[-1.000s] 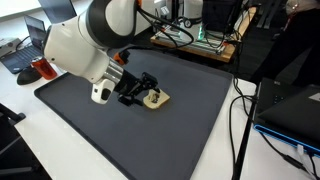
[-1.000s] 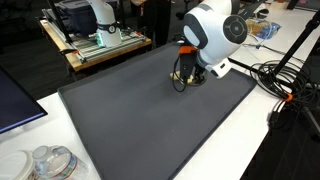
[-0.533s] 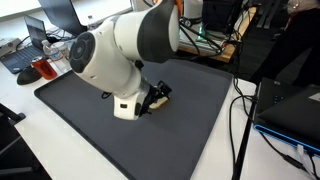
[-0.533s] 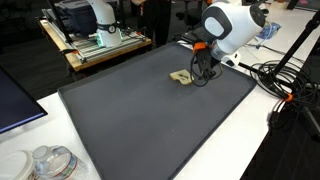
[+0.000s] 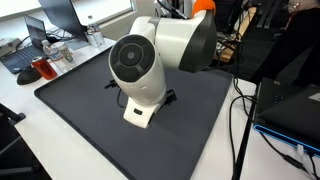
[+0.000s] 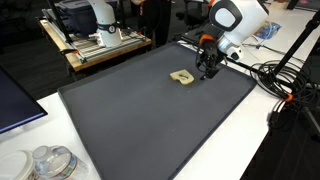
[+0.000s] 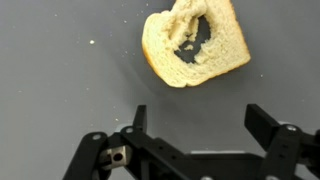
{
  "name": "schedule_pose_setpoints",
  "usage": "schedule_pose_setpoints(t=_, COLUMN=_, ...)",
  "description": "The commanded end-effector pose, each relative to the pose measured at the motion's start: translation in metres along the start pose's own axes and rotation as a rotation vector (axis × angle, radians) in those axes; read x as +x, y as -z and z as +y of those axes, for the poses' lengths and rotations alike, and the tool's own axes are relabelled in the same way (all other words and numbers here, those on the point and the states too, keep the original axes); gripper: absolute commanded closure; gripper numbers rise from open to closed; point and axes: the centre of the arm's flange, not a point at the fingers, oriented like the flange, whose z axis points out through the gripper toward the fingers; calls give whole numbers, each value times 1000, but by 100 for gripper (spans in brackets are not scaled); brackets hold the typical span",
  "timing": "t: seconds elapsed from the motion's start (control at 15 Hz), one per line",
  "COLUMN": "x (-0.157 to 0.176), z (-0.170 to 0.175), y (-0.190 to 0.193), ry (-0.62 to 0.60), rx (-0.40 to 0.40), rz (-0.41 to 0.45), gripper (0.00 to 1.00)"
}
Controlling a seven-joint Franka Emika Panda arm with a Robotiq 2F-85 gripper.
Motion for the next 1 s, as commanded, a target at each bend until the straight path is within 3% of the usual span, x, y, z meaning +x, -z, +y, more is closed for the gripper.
schedule_pose_setpoints(t=0.0, x=1, z=-7, y=4, ry=-133, rx=-129, rz=-70, gripper=0)
schedule_pose_setpoints(t=0.6, x=12, z=-46, y=10, ry=-448, rx=-301, rz=-125, gripper=0)
schedule_pose_setpoints(t=0.93, x=11, z=-61, y=16, ry=-663, rx=-415, rz=-78, gripper=0)
